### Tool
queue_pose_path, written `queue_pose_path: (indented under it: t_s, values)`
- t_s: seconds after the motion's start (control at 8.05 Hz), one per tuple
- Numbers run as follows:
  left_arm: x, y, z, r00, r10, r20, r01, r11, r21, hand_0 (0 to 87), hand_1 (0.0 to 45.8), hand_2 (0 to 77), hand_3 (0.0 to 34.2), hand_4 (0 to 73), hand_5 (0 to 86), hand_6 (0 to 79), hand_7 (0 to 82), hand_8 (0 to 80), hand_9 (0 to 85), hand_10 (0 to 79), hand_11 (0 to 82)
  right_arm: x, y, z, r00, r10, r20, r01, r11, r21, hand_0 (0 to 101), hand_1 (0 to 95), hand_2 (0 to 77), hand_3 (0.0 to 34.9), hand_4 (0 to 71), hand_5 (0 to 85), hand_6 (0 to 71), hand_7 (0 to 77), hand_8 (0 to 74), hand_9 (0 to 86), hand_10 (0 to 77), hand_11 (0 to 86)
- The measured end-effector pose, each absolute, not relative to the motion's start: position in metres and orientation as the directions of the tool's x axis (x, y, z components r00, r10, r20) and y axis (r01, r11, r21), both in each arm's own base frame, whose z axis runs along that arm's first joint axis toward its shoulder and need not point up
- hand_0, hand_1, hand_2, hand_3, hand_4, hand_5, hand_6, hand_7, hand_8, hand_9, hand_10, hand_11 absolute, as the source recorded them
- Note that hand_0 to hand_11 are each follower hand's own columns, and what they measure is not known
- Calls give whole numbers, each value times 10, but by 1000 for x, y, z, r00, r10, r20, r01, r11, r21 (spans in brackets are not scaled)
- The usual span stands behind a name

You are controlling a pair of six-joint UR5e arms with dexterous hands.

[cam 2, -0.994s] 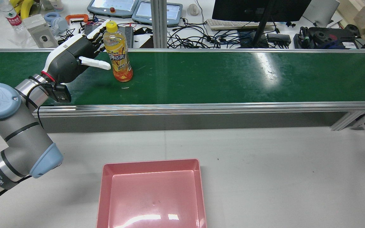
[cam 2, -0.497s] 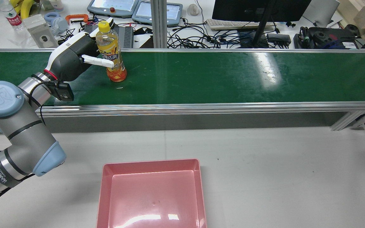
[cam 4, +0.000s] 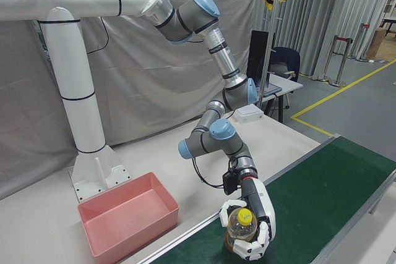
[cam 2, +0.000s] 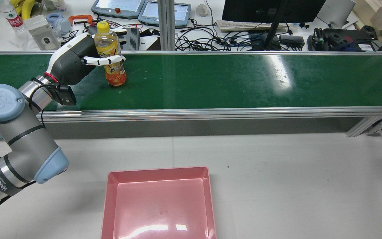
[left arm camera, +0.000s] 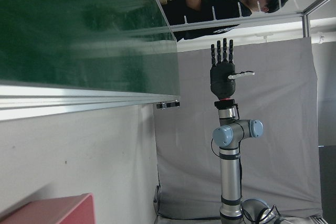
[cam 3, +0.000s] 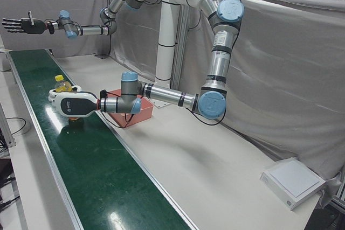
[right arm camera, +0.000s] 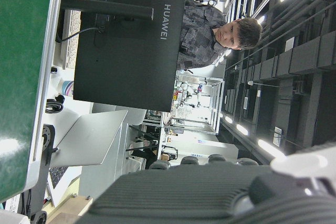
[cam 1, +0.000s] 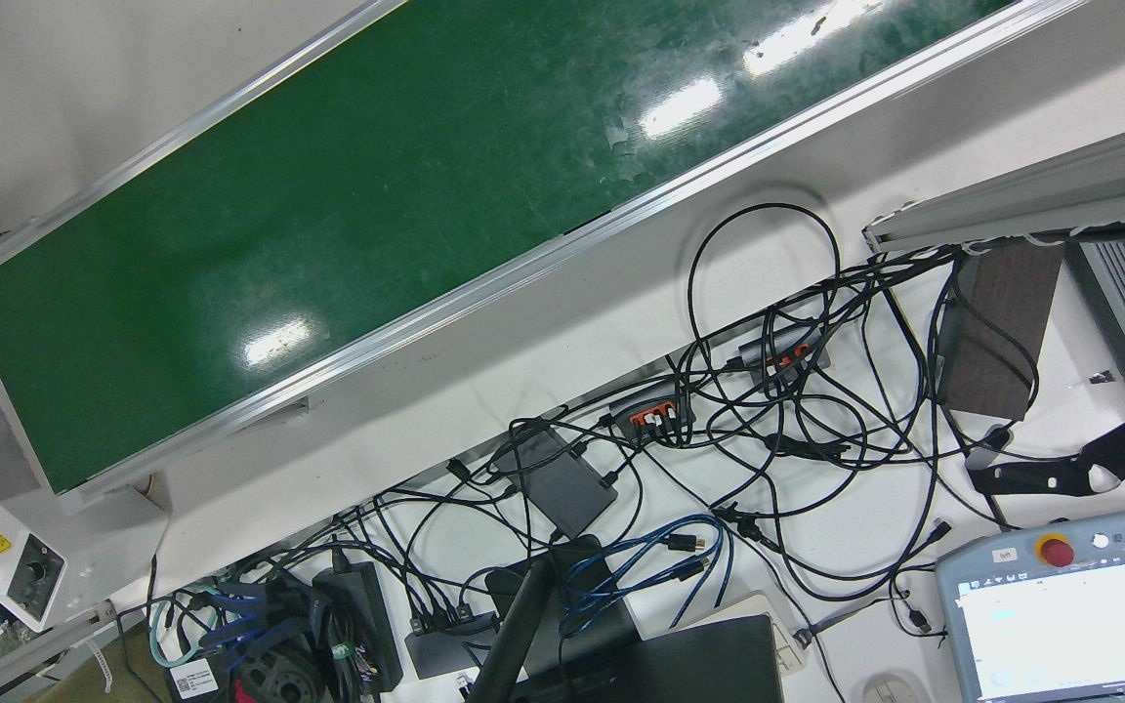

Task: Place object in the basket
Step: 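Close the left hand's fingers around the juice bottle, then lift the bottle off the belt and carry it over the pink tray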

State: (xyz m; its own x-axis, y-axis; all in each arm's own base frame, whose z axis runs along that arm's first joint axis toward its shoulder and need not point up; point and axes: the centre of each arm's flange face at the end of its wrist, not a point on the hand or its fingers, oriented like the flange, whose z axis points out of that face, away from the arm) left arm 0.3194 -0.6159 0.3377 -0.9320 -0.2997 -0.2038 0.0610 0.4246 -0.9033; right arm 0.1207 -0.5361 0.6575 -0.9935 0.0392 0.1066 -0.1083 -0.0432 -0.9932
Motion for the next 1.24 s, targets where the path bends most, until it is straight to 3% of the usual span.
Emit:
queue_pose_path:
  t_s: [0.12,0.25,0.37,0.87,1.24]
  values:
    - [312,-617,335,-935,-294,-197,59,420,-906,503,93,502,0,322,507,404,496,453,605,447,584,121,-536,657,-994,39,106,-108,-43,-993,3,0,5,2,0,0,0,5,0,0,0,0]
    - [306,-617,330,-937,-290,-193,55,423,-904,497,82,507,0,322,518,475,556,535,654,589,616,121,-536,657,-994,39,106,-107,-42,-993,3,0,5,2,0,0,0,5,0,0,0,0]
    - [305,-614,324,-937,-291,-192,51,430,-902,493,87,496,0,300,551,475,595,584,687,638,638,121,-536,657,-994,39,106,-107,-42,-993,3,0,5,3,0,0,0,5,0,0,0,0]
    - [309,-583,287,-897,-363,-253,33,514,-857,490,82,496,0,289,562,453,595,562,709,589,682,121,-536,657,-994,39,105,-107,-42,-993,2,0,5,2,0,0,0,5,0,0,0,0]
    - [386,-502,258,-807,-504,-307,-72,601,-796,489,82,496,0,284,573,458,595,535,709,584,687,121,-536,657,-994,39,105,-107,-42,-993,2,0,5,3,0,0,0,5,0,0,0,0]
